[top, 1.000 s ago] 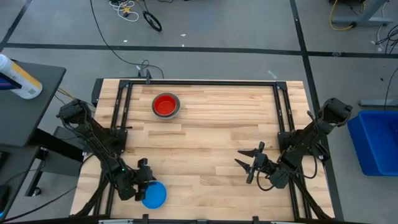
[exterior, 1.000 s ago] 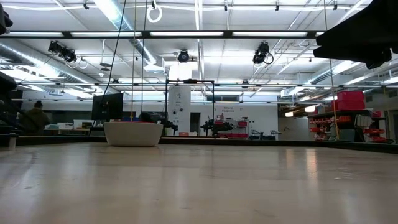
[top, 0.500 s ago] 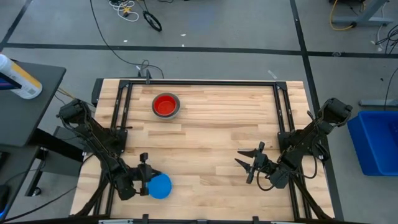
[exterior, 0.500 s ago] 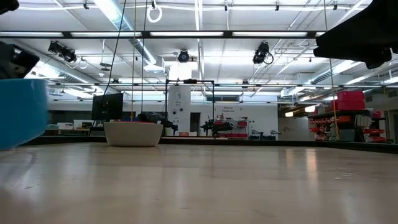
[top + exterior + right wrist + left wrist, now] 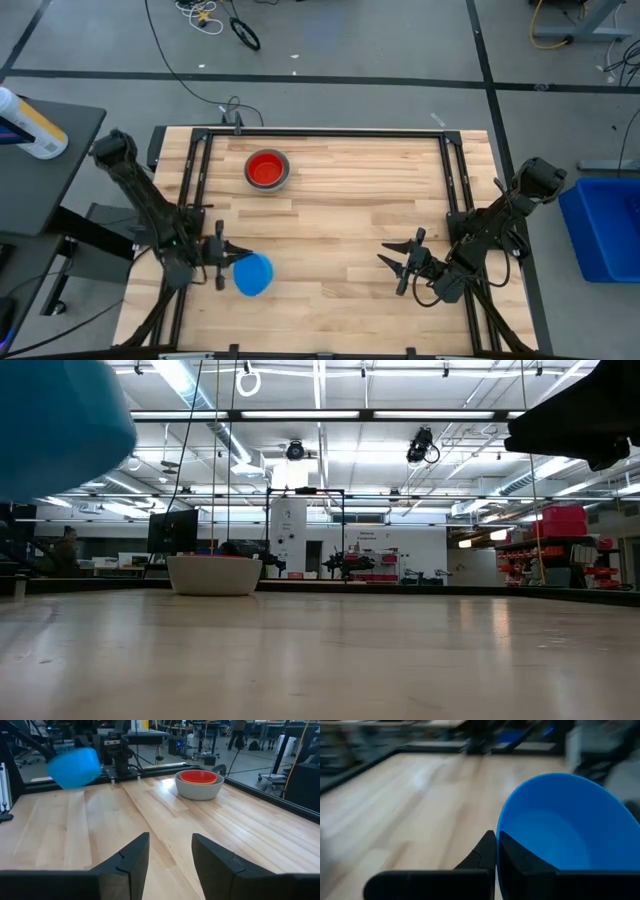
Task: Nest bowls inside each other
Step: Stack the light blue bowl on the red bowl
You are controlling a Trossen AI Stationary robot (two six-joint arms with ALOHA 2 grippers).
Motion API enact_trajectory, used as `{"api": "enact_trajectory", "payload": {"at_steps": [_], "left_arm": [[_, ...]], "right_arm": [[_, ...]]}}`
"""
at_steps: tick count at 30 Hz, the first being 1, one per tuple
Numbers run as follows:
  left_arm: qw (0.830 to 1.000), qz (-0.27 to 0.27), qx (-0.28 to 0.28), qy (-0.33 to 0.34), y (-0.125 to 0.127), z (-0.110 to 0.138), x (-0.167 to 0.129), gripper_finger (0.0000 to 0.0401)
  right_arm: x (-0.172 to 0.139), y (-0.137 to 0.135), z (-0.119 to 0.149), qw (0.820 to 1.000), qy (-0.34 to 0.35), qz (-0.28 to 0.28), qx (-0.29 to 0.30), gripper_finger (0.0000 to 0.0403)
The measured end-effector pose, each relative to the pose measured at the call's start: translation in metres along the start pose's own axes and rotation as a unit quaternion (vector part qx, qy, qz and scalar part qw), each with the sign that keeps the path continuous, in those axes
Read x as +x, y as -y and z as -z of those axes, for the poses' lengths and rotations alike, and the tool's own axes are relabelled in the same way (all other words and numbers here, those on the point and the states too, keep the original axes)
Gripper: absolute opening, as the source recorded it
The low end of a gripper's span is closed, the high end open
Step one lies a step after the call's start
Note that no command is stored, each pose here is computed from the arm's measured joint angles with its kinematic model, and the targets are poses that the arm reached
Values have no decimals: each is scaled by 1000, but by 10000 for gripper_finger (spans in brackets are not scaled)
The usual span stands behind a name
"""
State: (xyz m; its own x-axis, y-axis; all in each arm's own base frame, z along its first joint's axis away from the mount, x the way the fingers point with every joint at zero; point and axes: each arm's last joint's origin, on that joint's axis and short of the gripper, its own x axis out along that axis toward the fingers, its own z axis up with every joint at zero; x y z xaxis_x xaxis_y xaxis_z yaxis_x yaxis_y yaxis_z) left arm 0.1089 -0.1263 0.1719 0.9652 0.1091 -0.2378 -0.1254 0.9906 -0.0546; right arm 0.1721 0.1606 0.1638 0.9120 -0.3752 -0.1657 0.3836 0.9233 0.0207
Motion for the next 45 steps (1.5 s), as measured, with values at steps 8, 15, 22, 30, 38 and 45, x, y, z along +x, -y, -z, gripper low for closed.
{"api": "enact_trajectory", "payload": {"at_steps": [8,15,22,30,38,45], "left_arm": [[988,139,-38,57,-33,21,-14,6],[983,163,9,81,-36,13,-16,6],[979,186,24,84,-46,8,-1,6],[970,222,38,88,-65,0,18,6],[968,218,34,116,-97,-11,32,5],[974,195,17,117,-127,-14,36,5]], "right_arm": [[0,1,3,1000,-7,2,1,160],[0,1,3,1000,-7,2,6,152],[0,2,3,1000,-6,4,6,155],[0,2,3,1000,-6,5,6,162],[0,1,3,1000,-12,-5,6,158],[0,1,3,1000,-12,-6,6,150]]}}
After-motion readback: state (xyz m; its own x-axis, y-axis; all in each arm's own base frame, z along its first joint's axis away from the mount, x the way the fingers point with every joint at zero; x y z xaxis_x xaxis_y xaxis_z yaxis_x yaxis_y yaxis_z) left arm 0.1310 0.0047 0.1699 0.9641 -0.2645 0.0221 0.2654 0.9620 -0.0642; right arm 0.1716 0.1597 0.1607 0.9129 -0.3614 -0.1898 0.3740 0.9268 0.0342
